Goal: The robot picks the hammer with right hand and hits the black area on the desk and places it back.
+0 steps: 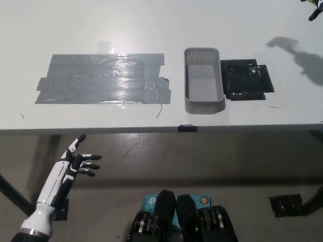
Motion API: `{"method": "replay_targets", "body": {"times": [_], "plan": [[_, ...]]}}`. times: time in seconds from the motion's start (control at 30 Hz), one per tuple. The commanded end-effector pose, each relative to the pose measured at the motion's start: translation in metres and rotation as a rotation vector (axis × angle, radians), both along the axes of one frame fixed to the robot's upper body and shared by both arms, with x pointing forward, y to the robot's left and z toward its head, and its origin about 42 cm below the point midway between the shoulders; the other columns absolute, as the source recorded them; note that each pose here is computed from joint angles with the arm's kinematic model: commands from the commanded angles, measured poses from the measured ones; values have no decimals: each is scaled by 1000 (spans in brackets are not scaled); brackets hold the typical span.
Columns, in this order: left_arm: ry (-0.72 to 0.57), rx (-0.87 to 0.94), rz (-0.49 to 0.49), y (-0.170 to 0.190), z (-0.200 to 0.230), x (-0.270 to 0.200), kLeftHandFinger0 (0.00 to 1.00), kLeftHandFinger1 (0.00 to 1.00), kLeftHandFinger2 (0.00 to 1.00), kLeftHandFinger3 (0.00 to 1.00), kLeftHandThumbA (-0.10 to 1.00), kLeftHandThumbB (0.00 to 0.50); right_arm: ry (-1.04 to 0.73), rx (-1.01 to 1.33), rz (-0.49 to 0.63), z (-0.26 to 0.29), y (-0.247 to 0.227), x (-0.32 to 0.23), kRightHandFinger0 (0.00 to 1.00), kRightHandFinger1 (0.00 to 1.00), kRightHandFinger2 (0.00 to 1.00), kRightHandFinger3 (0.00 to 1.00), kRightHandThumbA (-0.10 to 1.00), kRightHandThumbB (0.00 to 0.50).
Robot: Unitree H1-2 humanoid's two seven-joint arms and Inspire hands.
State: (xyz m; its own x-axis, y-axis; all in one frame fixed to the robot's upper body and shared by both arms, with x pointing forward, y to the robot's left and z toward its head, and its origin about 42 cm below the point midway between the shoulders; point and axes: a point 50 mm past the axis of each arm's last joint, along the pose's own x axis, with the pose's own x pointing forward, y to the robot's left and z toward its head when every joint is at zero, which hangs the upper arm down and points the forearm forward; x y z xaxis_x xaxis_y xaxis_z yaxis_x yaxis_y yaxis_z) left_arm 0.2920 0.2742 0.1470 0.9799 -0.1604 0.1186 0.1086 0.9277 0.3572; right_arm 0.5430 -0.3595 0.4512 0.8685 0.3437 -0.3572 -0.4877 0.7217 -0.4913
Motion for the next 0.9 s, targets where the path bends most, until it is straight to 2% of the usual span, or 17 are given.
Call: {"method": "replay_targets", "body": {"times": [0.0, 0.13, 0.2, 0.27, 0.33, 0.4, 0.43, 0.47, 0.5, 0.53, 0.57, 0.6, 0.63, 0.67, 0.77, 0.8, 0.87], "plan": [[-39, 11, -18, 2, 11, 0, 567, 611, 682, 1000, 1000, 70, 3, -38, 27, -1, 8, 2, 52, 496, 864, 1000, -100, 93], [-45, 10, -21, 0, 11, 2, 561, 609, 685, 1000, 1000, 69, 109, -122, 66, -60, 13, 4, 55, 536, 880, 996, -100, 106], [-48, 11, -21, 0, 11, 2, 539, 599, 677, 1000, 1000, 62, 146, -179, 77, -98, 18, 4, 32, 527, 876, 858, -100, 159], [-45, 2, -22, 0, 11, 2, 535, 597, 673, 1000, 1000, 57, 189, -241, 94, -126, 21, 4, 1, 501, 859, 846, -100, 147], [-40, 2, -16, 1, 11, 1, 543, 600, 675, 1000, 1000, 61, 219, -293, 103, -140, 25, 3, 0, 511, 857, 975, -100, 154], [-42, 6, -15, 2, 12, 2, 552, 599, 682, 1000, 1000, 68, 191, -428, 128, -149, 28, 2, 57, 594, 1000, 957, -100, 126], [-41, 7, -16, 2, 13, 2, 552, 598, 682, 1000, 1000, 69, 177, -483, 125, -151, 29, 2, 200, 741, 1000, 997, -100, 114], [-46, 4, -16, 2, 13, 4, 551, 597, 681, 1000, 1000, 69, 163, -532, 118, -148, 30, 4, 265, 736, 1000, 975, -100, 103], [-47, 4, -14, 2, 13, 3, 549, 596, 679, 1000, 1000, 69, 162, -538, 119, -148, 31, 4, 222, 673, 915, 905, -100, 99], [-46, -1, -14, 3, 13, 3, 548, 596, 678, 1000, 1000, 67, 171, -537, 108, -145, 31, 7, 64, 569, 864, 760, -100, 96], [-50, 6, -17, 3, 13, 3, 544, 596, 676, 1000, 1000, 61, 163, -546, 99, -141, 33, 8, 3, 522, 957, 678, -100, 109], [-50, 6, -16, 3, 13, 4, 543, 597, 675, 998, 1000, 62, 157, -533, 101, -135, 33, 10, 0, 459, 950, 621, -100, 120], [-46, 4, -15, 3, 13, 3, 545, 598, 675, 997, 1000, 67, 153, -514, 94, -130, 33, 11, 0, 457, 968, 530, -100, 121], [-41, 3, -12, 3, 12, 3, 547, 600, 677, 996, 1000, 69, 148, -485, 92, -124, 32, 12, 0, 489, 897, 472, -100, 117], [-37, 2, -12, 2, 12, 3, 553, 601, 677, 993, 1000, 74, 108, -490, 113, -108, 30, 14, 0, 439, 779, 842, -100, 136], [-35, 0, -12, 2, 12, 3, 556, 602, 678, 993, 1000, 74, 106, -476, 113, -102, 29, 14, 0, 417, 753, 876, -100, 134], [-42, 1, -15, 3, 12, 3, 551, 596, 668, 988, 1000, 73, 83, -441, 90, -85, 29, 15, 0, 455, 822, 905, -100, 118]]}}
